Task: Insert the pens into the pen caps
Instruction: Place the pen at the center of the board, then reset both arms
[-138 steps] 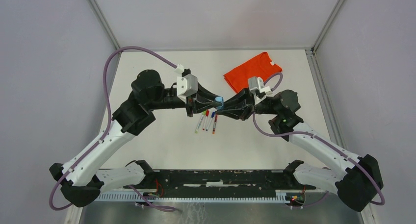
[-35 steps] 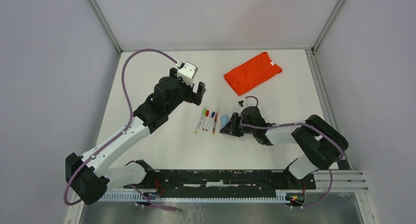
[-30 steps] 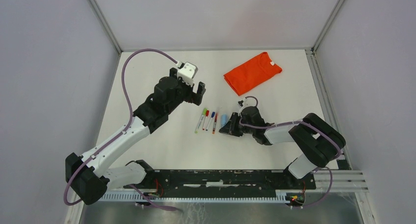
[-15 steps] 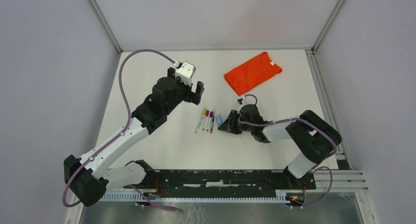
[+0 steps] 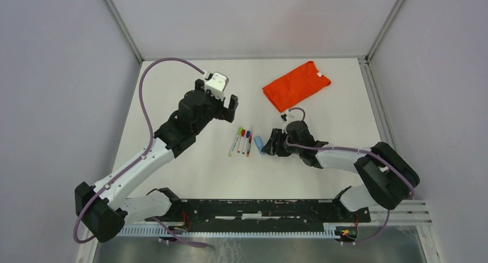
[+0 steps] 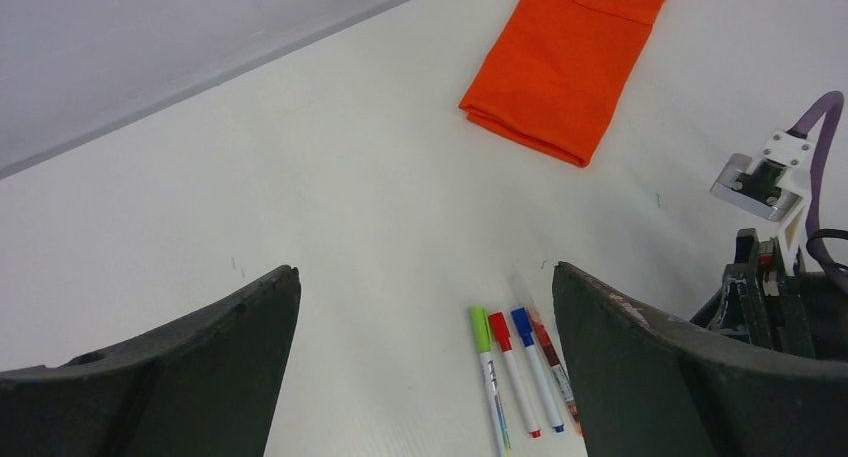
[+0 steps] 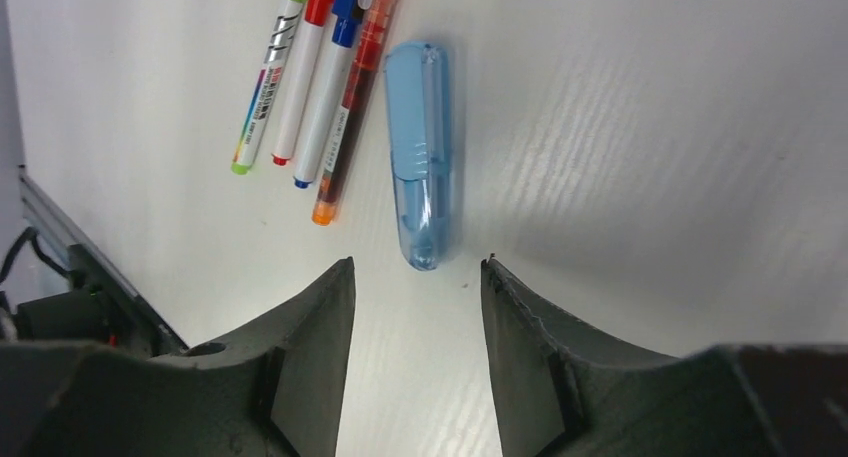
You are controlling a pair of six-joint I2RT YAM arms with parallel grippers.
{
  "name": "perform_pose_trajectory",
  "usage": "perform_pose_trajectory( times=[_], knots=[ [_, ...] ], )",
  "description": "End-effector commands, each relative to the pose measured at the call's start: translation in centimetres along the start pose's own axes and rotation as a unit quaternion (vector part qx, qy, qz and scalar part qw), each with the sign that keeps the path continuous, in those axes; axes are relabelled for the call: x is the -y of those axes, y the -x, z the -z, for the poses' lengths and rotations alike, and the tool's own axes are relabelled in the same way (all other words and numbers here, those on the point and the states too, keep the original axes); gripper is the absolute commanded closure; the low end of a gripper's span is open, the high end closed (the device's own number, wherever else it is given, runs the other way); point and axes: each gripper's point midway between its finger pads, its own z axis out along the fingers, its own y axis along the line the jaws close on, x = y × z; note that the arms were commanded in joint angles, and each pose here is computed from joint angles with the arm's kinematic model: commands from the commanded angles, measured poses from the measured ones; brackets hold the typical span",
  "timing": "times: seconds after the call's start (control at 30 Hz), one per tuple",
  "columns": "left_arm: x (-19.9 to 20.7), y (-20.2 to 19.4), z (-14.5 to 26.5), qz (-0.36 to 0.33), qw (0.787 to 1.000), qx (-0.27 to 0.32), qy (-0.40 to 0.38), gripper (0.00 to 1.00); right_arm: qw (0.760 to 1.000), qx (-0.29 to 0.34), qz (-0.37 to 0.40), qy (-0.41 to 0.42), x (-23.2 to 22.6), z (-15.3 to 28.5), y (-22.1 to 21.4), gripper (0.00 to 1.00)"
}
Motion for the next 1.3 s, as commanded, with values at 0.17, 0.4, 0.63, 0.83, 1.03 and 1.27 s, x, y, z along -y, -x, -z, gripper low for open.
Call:
perform_pose_trajectory(
  times=[0.17,0.4,0.63,0.83,1.03,1.27],
  knots=[
    [-1.4,1.6,0.3,0.054,0.998,0.031,0.031,0.0,0.979,0.053,0.179,-0.085,1.3,3.3,4.8,0.41],
    [-2.4,2.5,1.6,0.095,0.992,0.056,0.058,0.0,0.934,0.186,0.277,-0.125,-0.1,8.1,11.1,0.34],
    [-5.9,-0.2,3.8,0.151,0.973,0.037,0.168,0.0,0.881,0.286,0.335,-0.175,-1.6,14.2,16.1,0.27],
    [-8.2,-3.1,6.7,0.168,0.958,0.025,0.233,0.0,0.843,0.349,0.366,-0.183,-3.5,19.0,18.3,0.13],
    [-8.6,-3.7,8.6,0.17,0.957,0.042,0.233,0.0,0.817,0.387,0.387,-0.183,-4.4,22.6,18.8,0.05],
    [-8.9,-2.9,9.2,0.164,0.956,0.081,0.227,0.0,0.806,0.421,0.389,-0.149,-5.6,24.2,18.4,0.02]
  ],
)
